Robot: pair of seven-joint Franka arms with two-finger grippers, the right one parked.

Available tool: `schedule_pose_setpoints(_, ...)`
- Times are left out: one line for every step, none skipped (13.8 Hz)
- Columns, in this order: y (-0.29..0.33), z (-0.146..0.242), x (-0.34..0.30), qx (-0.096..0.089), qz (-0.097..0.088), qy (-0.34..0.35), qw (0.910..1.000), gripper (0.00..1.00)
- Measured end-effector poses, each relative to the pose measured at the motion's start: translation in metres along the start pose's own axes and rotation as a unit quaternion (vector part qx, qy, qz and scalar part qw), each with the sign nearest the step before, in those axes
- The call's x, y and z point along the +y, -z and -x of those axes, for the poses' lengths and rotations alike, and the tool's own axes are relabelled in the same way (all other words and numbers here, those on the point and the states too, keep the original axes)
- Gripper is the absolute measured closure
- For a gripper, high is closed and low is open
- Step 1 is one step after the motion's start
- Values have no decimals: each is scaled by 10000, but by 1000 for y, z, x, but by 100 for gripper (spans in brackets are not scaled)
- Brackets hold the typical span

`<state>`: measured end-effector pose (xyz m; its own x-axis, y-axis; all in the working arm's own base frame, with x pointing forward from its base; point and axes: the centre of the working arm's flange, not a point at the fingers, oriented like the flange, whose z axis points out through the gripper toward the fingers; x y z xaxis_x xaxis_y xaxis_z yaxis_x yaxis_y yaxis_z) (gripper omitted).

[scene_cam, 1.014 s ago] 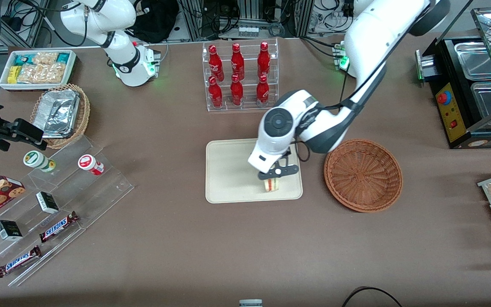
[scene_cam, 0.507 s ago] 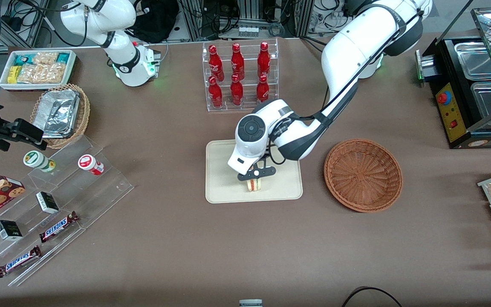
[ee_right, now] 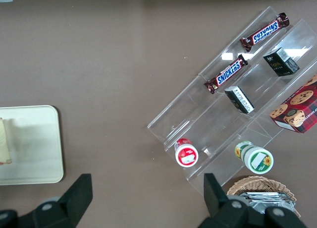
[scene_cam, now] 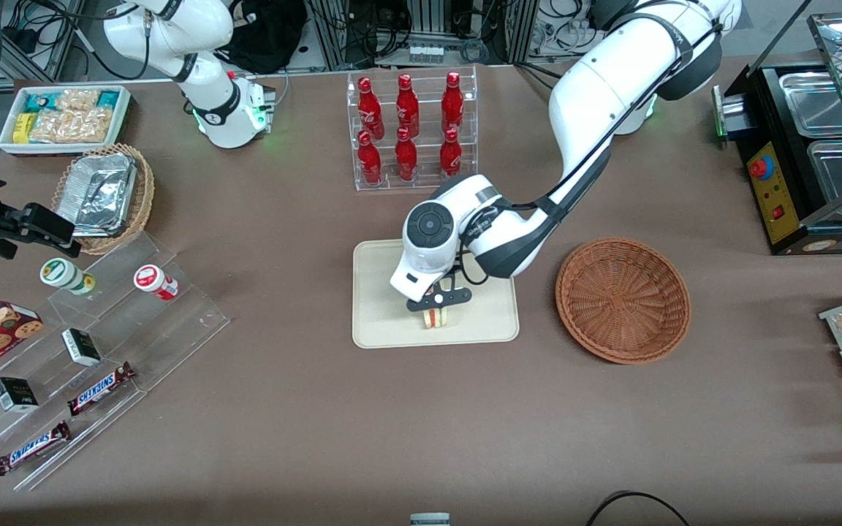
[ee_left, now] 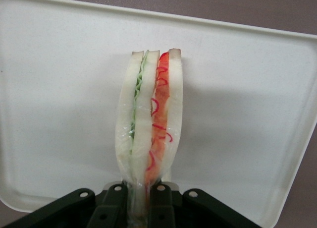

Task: Place sandwich from basket to tray
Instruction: 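Lower the sandwich onto the tray and open the left gripper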

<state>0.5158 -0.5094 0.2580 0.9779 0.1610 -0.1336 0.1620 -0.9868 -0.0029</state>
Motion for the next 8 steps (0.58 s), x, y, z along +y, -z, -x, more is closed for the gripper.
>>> schedule_pose_setpoints(-1,2,1,-7,-12,-48,10000,85)
schedule_pose_setpoints(-2,5,3,-15,-22,-80,10000,85)
schedule_pose_setpoints(-4,7,4,-23,-30,-101,9999,85)
schedule_pose_setpoints(-6,9,5,-35,-43,-114,9999,85)
schedule_pose_setpoints(-10,10,5,-57,-64,-123,9999,79)
schedule_pose_setpoints(-13,11,5,-80,-83,-128,9999,71)
schedule_pose_setpoints(-17,11,5,-100,-97,-128,9998,60)
schedule_pose_setpoints(-18,11,5,-106,-100,-125,9998,49)
